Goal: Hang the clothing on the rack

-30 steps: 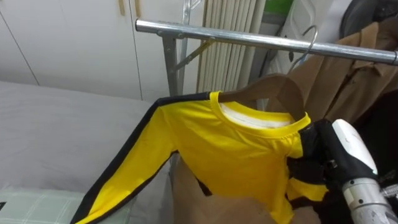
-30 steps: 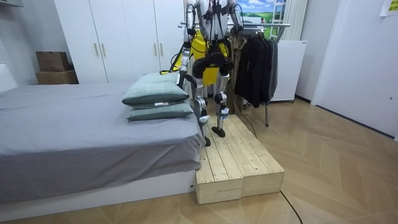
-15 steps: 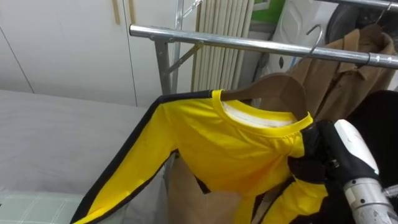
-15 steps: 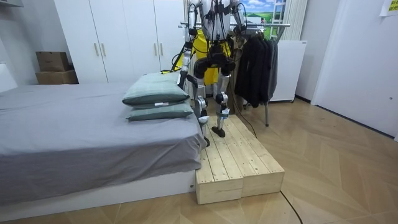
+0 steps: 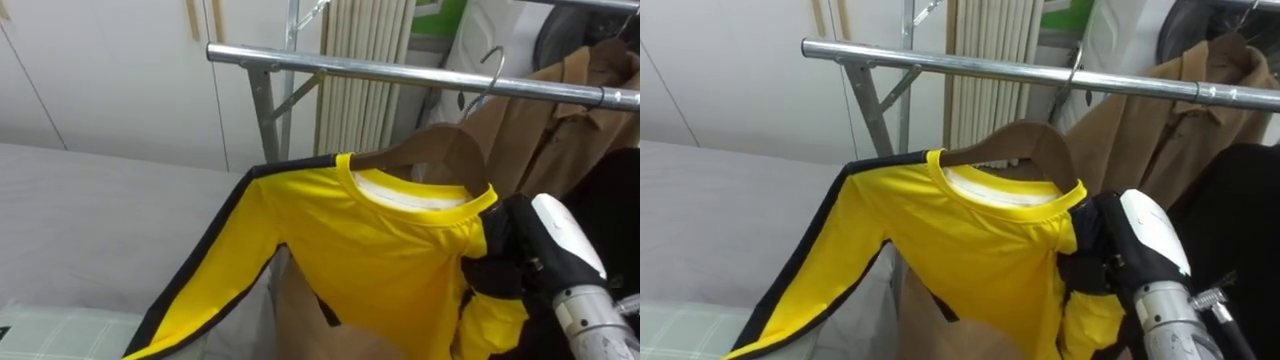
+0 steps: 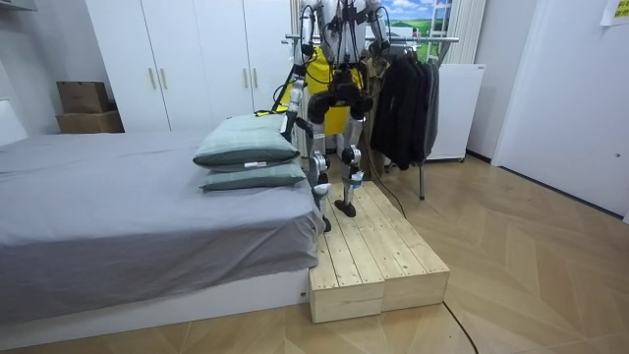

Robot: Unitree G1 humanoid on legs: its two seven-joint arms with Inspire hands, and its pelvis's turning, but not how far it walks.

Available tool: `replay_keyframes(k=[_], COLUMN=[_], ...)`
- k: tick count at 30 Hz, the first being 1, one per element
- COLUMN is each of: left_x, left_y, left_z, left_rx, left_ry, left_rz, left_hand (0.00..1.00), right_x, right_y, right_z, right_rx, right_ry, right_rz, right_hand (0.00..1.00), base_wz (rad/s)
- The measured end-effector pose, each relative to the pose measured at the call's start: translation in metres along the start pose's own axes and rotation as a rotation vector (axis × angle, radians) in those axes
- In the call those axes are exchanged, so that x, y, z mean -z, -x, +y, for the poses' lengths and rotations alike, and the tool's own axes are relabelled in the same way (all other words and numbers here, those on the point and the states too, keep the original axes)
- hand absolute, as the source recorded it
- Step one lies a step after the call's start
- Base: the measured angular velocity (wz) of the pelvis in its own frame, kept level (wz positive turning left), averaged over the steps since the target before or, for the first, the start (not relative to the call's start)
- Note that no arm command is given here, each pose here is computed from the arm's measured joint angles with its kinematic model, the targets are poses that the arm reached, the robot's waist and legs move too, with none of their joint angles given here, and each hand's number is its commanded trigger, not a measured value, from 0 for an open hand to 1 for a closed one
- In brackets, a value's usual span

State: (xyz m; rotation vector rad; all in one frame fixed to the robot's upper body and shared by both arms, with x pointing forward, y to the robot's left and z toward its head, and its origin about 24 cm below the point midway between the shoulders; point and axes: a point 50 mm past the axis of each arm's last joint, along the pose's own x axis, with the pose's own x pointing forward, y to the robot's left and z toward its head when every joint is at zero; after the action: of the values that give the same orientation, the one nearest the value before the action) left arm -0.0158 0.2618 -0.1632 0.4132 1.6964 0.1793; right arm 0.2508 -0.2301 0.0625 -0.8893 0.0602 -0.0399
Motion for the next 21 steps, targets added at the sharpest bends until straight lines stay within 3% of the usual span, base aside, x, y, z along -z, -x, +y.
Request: replay_keyframes(k=[12,21], left_x=[-0.003,-0.005], left_y=[0.0,0.0], left_z=[0.0,0.003], left_rx=[0.0,-0.004], left_ry=[0.001,-0.001], left_rz=[-0.054,-0.071], left_hand=[0.0,0.0], right_x=[-0.009,-0.006], right_y=[-0.011,-0.018], right_z=[-0.01,0.003], right_rx=[-0.04,-0.137], right_ry=[0.019,0.012], right_rz=[-0.045,-0.03], right_hand=[1.0,1.0], base_wz=[-0.01,0.06])
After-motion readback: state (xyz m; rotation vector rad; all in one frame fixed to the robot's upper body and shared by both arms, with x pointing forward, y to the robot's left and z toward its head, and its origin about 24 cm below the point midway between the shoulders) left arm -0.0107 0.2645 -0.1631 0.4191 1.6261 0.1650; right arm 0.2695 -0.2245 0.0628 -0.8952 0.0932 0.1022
